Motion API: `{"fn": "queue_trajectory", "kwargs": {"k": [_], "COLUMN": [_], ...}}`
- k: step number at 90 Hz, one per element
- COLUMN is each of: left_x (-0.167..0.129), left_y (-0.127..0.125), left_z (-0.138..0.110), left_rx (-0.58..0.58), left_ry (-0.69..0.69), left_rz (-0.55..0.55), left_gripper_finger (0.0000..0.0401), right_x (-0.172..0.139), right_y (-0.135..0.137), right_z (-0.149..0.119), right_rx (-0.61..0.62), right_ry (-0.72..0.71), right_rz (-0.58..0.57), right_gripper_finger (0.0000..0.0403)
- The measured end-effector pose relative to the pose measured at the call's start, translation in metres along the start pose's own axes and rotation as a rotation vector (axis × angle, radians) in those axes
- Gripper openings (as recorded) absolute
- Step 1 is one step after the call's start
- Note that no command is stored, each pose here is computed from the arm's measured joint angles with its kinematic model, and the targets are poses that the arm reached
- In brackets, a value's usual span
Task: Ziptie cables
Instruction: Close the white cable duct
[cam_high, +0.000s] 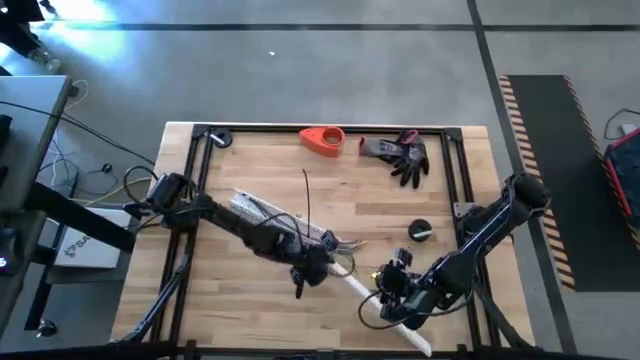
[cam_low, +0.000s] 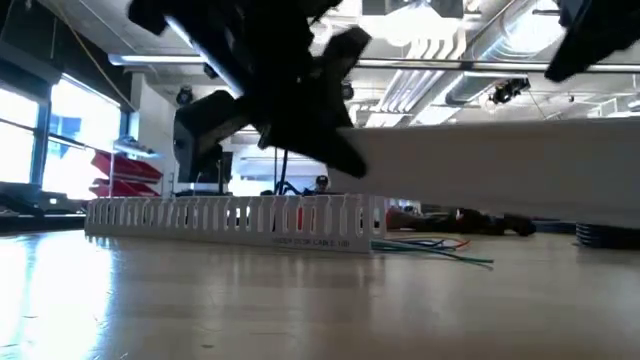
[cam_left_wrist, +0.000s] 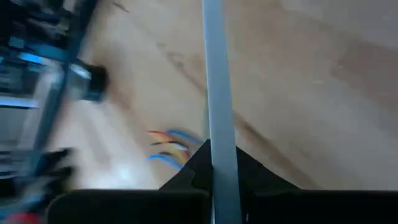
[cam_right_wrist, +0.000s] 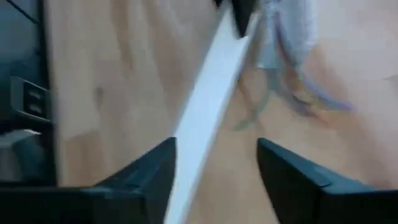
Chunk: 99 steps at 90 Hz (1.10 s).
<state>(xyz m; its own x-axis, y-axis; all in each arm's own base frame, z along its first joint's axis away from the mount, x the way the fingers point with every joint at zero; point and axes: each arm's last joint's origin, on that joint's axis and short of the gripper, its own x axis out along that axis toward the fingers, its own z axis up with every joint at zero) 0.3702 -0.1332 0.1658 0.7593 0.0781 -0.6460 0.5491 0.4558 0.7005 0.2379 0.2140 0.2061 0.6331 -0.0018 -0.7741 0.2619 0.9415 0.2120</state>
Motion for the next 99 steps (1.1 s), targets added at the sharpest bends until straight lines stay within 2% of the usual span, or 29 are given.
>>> {"fn": "queue_trajectory", "kwargs": {"k": [14, 26, 36, 45, 55, 68, 75, 87, 99], "left_x": [-0.006, -0.008, -0.008, -0.008, -0.009, -0.010, -0.011, -0.009, -0.014], "left_y": [-0.006, -0.006, -0.005, -0.003, -0.003, -0.003, -0.004, -0.004, 0.000], "left_z": [0.011, 0.013, 0.013, 0.014, 0.016, 0.017, 0.017, 0.015, 0.017], "left_rx": [0.101, 0.116, 0.144, 0.157, 0.181, 0.192, 0.151, 0.089, -0.011], "left_ry": [0.051, 0.091, 0.132, 0.132, 0.133, 0.146, 0.150, 0.128, 0.128], "left_rz": [0.096, 0.143, 0.183, 0.208, 0.226, 0.239, 0.247, 0.223, 0.197], "left_gripper_finger": [0.0000, 0.0000, 0.0000, 0.0000, 0.0000, 0.0000, 0.0001, 0.0022, 0.0070], "right_x": [0.025, 0.033, 0.035, 0.038, 0.040, 0.040, 0.041, 0.041, 0.038], "right_y": [-0.015, -0.025, -0.028, -0.031, -0.036, -0.037, -0.039, -0.044, -0.046], "right_z": [-0.023, -0.036, -0.041, -0.044, -0.050, -0.052, -0.053, -0.057, -0.060], "right_rx": [0.108, 0.163, 0.158, 0.168, 0.168, 0.164, 0.197, 0.210, 0.231], "right_ry": [0.103, 0.129, 0.169, 0.207, 0.244, 0.266, 0.283, 0.337, 0.411], "right_rz": [0.175, 0.189, 0.206, 0.257, 0.282, 0.283, 0.260, 0.213, 0.155], "right_gripper_finger": [0.0330, 0.0366, 0.0372, 0.0360, 0.0327, 0.0249, 0.0198, 0.0197, 0.0196]}}
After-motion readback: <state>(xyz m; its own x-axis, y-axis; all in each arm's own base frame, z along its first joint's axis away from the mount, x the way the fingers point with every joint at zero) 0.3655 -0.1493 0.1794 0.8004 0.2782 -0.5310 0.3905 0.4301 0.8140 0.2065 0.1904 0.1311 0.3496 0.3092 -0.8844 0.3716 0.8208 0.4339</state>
